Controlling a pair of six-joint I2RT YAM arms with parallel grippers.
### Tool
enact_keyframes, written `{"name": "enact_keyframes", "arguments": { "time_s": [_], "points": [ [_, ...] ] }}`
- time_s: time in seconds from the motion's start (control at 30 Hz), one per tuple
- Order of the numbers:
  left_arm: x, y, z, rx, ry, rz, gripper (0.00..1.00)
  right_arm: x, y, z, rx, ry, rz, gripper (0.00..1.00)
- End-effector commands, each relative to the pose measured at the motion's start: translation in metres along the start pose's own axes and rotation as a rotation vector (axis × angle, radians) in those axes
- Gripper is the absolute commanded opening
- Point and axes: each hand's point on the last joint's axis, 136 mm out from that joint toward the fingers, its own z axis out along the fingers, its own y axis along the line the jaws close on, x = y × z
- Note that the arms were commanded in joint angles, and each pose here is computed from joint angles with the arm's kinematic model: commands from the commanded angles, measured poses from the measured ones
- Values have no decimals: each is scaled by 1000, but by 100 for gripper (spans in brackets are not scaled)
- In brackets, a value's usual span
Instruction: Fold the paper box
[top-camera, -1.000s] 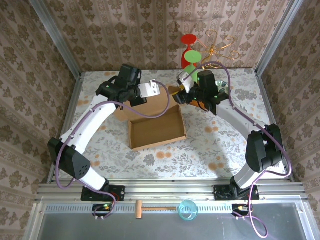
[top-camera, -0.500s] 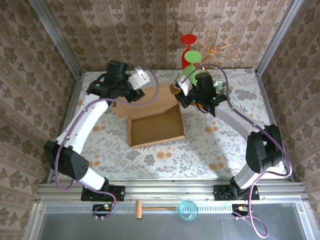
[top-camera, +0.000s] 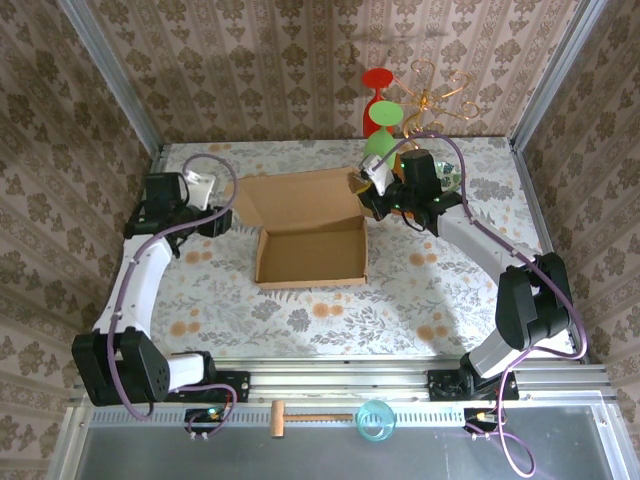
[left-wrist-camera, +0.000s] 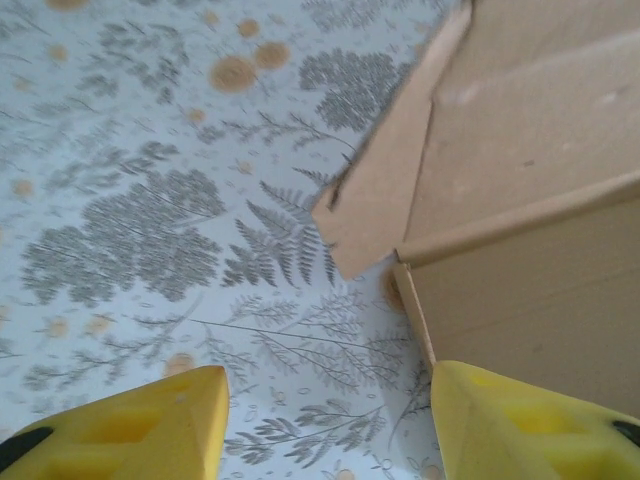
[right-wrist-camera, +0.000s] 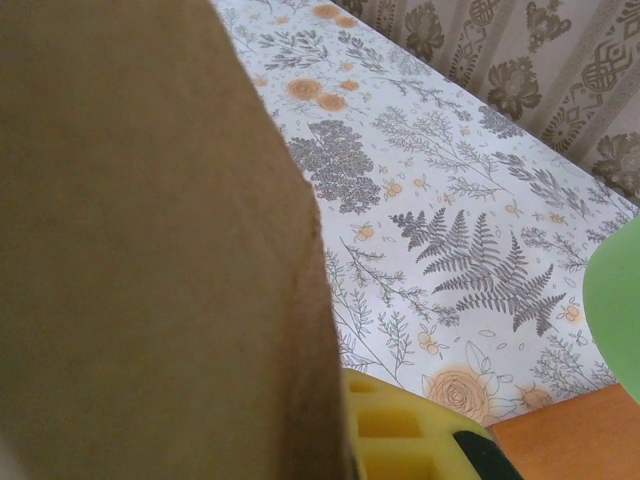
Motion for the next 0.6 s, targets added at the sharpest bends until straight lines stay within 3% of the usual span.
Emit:
{"name": "enact_keyframes", "arguments": {
  "time_s": [0.0, 0.2, 0.57],
  "points": [
    [-17, -3, 10, 57, -115, 10, 56, -7, 4, -9, -28, -24, -20, 0],
    [-23, 19, 33, 78, -174, -48, 57, -5, 5, -7, -49, -16, -5, 0],
    [-43, -7, 60, 242, -229, -23, 57, -2, 3, 0, -54, -3, 12, 0]
  ]
}}
